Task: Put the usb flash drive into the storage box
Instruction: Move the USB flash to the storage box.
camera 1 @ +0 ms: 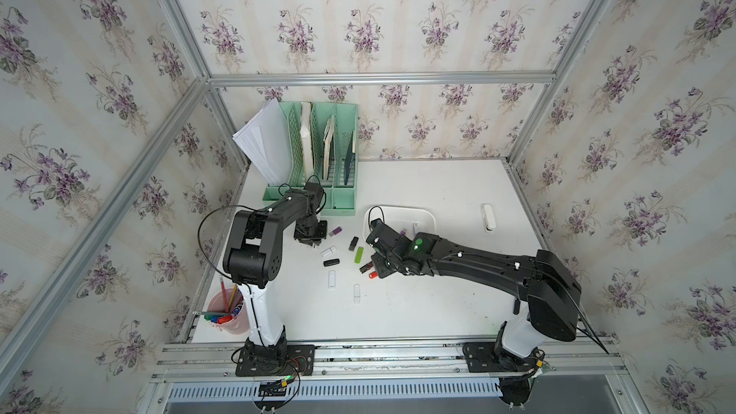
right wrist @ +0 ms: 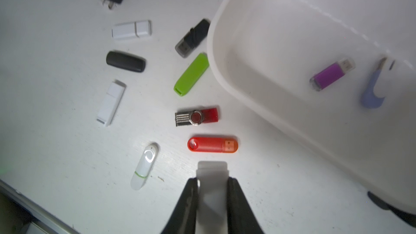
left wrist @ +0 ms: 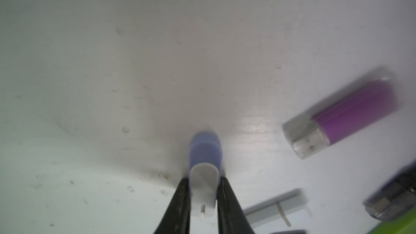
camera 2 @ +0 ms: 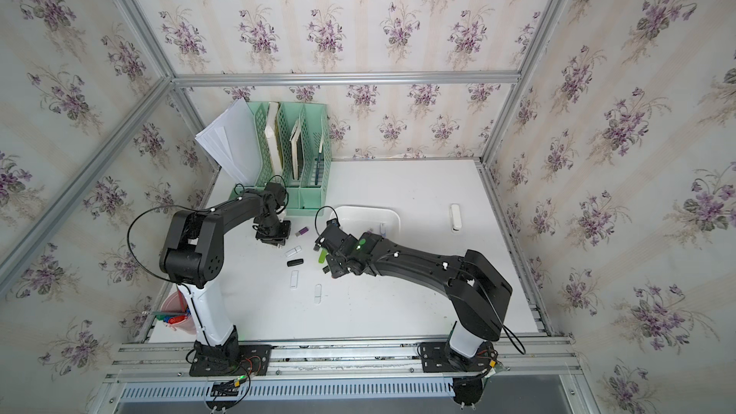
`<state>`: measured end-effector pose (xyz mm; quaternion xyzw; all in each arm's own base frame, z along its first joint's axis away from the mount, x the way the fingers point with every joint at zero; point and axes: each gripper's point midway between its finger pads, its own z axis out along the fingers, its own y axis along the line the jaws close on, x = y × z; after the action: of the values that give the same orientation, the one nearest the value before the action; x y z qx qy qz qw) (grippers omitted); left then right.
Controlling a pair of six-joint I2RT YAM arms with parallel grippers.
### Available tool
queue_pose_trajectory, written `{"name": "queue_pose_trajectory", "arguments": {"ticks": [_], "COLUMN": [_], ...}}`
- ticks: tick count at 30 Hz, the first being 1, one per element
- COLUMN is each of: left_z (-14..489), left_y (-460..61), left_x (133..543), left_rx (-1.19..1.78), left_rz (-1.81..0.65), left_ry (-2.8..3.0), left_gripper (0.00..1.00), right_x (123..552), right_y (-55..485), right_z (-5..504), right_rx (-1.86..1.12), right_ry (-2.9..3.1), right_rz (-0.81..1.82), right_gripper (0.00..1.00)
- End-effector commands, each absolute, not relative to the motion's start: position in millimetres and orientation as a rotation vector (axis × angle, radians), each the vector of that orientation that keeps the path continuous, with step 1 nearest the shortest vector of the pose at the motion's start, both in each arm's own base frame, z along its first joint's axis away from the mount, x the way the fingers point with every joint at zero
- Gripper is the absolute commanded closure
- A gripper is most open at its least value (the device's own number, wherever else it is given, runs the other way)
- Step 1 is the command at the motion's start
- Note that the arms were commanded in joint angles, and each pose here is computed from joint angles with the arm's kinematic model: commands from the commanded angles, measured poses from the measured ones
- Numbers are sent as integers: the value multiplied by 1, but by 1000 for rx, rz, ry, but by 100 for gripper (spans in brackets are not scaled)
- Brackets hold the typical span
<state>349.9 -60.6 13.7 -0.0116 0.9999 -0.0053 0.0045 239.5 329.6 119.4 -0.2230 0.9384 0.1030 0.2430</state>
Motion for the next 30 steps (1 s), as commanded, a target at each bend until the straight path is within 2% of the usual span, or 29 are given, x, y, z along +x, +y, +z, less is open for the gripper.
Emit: {"name": "queue_pose_trajectory", "arguments": {"ticks": [1,6,12,25,30], "left_z": [20,37,63,122,127], "left_y": [-60,-61,-66,-103,-114], "left_x": [339,341,345,359,359], "left_rx": [-53,-60,-76,-19,9], "left_rz": [-21,-31,-74,-177,-183], "left_ry": [3166,3147,3122,3033,3028], "left_gripper": [77,77,76,75,75], "right_x": [264,308,347,376,381], "right_y": [316,307,301,301,306], "right_z": [133,137,115,55,41], "right_rx": [-610,-570,-552,-506,-499], "right_ry": [2535,2512,2542,2597,2608], "right_rz": [211,177,142,120,141], "right_gripper": [85,86,86,87,87]}}
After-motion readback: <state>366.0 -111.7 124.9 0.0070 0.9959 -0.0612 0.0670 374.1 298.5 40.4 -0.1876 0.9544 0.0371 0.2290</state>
